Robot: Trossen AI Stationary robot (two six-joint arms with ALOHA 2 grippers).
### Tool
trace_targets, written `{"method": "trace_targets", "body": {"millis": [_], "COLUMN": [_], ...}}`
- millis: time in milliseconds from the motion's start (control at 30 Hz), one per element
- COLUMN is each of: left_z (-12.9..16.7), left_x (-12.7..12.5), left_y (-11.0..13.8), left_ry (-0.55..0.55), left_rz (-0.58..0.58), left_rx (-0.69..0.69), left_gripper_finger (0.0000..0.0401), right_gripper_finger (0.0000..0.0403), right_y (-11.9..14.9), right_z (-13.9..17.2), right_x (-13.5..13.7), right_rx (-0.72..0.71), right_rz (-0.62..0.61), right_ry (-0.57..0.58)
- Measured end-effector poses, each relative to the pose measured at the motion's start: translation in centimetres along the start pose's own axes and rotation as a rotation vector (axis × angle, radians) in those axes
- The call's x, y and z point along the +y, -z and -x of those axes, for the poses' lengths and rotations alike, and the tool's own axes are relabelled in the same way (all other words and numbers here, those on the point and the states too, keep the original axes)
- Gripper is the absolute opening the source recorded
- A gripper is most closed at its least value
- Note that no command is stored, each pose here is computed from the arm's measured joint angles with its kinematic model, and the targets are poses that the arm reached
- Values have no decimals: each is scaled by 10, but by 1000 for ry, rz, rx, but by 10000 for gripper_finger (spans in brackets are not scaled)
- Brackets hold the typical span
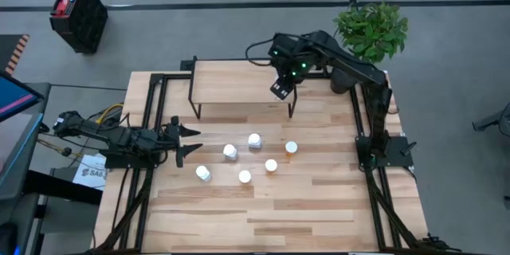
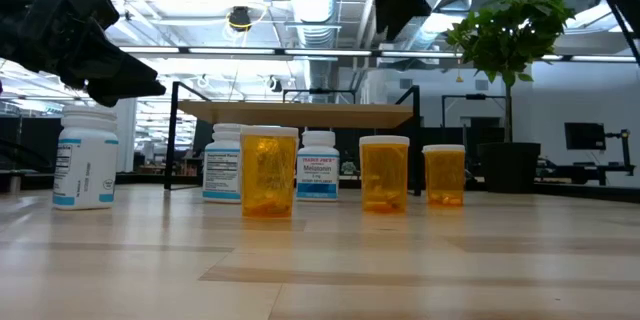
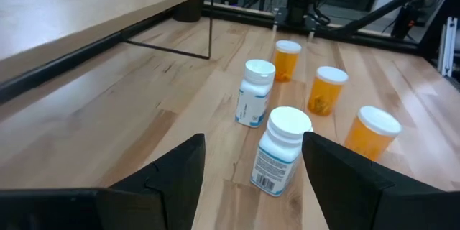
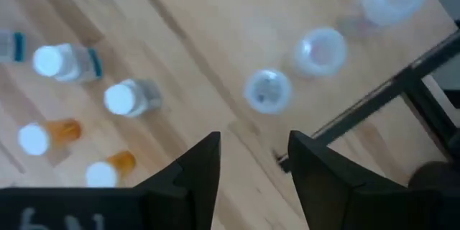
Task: Pick and place medicine bottles onto shelf by color
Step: Put the top orange pill bottle on the shelf
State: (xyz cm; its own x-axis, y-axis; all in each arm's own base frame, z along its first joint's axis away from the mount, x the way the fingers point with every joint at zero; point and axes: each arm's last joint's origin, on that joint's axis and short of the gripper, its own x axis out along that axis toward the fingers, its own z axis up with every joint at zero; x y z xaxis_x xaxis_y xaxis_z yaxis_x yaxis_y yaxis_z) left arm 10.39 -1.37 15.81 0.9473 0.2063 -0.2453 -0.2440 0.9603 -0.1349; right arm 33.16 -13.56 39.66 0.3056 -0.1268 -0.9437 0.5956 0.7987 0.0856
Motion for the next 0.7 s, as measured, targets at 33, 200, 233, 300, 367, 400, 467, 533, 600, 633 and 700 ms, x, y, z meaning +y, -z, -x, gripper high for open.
{"method": "trace_targets", "body": {"millis": [33, 200, 233, 300, 367, 400, 467, 533, 600, 633, 700], "left_z": [0, 0, 0, 0, 0, 0, 0, 0, 0, 0, 0], "left_x": [0, 0, 0, 0, 0, 0, 0, 0, 0, 0, 0], "left_y": [0, 0, 0, 0, 0, 0, 0, 0, 0, 0, 0], "left_ry": [0, 2, 1, 2, 1, 1, 2, 1, 2, 3, 7], "left_rz": [15, 34, 33, 32, 46, 50, 52, 52, 52, 52, 53], "left_rx": [0, -5, -5, -4, -5, -5, -5, -5, -5, -5, -3], "left_gripper_finger": [222, 222, 222, 222, 222, 222, 222, 222, 222, 222, 222], "right_gripper_finger": [181, 175, 174, 170, 166, 164, 159, 153, 148, 145, 140], "right_y": [2, 22, 28, 39, 54, 63, 83, 104, 127, 137, 156], "right_z": [3, 23, 26, 33, 41, 44, 50, 51, 48, 45, 35], "right_x": [6, 33, 38, 48, 53, 55, 55, 51, 48, 46, 45], "right_rx": [-9, -29, -28, -32, -30, -20, -9, 3, -1, -15, -51], "right_rz": [19, 199, 234, 294, 334, 349, 358, 354, 342, 324, 276], "right_ry": [-12, -104, -110, -126, -139, -141, -131, -78, -23, -10, -16]}}
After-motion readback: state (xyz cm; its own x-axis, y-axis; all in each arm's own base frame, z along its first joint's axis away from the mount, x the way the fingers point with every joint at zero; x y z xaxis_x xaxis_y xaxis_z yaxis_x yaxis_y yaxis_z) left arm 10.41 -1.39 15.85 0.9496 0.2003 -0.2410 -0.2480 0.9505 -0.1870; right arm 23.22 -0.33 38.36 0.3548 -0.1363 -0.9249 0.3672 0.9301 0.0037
